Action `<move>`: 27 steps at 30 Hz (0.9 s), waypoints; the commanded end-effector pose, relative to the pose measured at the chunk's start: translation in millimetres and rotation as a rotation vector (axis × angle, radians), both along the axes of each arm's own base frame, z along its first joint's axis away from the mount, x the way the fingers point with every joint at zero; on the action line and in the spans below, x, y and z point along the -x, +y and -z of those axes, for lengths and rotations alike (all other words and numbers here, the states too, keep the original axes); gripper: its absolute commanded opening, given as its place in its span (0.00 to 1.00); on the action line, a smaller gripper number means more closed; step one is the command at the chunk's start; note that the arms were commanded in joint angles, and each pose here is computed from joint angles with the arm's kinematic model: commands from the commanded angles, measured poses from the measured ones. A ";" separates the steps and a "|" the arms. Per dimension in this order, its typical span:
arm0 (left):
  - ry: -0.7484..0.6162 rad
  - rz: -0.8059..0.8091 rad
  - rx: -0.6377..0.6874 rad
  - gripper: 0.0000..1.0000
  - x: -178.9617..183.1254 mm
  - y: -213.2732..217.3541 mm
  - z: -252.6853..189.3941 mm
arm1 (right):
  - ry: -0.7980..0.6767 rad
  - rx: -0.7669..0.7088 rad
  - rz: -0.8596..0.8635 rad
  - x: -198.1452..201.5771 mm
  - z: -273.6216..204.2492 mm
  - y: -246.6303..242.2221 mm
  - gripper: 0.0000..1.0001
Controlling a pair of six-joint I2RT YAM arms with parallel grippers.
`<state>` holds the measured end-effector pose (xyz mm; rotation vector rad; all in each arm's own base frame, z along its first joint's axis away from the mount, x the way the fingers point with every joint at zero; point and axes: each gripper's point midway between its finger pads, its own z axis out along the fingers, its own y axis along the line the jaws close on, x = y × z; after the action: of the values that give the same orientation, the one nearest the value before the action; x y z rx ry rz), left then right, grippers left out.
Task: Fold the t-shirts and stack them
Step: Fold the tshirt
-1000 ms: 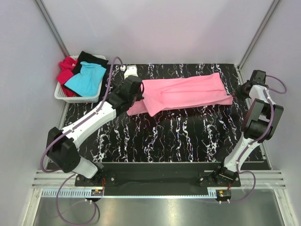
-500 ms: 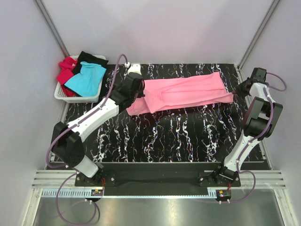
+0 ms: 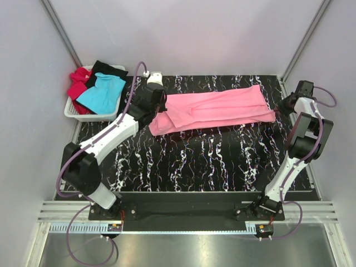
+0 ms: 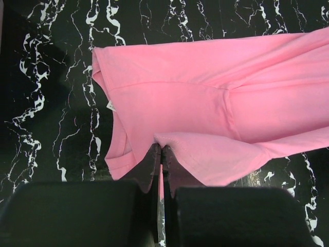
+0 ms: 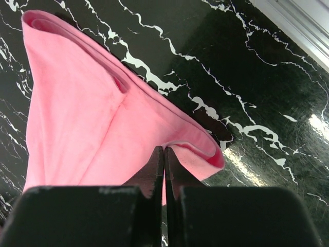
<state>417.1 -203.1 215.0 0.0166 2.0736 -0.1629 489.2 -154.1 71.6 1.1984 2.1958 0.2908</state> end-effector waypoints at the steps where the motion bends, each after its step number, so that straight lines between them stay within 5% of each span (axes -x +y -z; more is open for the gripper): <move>1: -0.111 0.040 0.046 0.00 -16.9 -11.8 -37.4 | -0.059 0.025 -0.026 -16.1 -18.7 -5.6 0.00; 27: -0.097 -0.030 0.082 0.00 -42.1 12.3 -32.7 | -0.029 0.008 -0.119 -28.2 -38.5 -3.0 0.00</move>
<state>444.6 -188.9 227.7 -0.0241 2.0315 -0.1857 513.9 -157.6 92.0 1.1026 2.2380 0.3281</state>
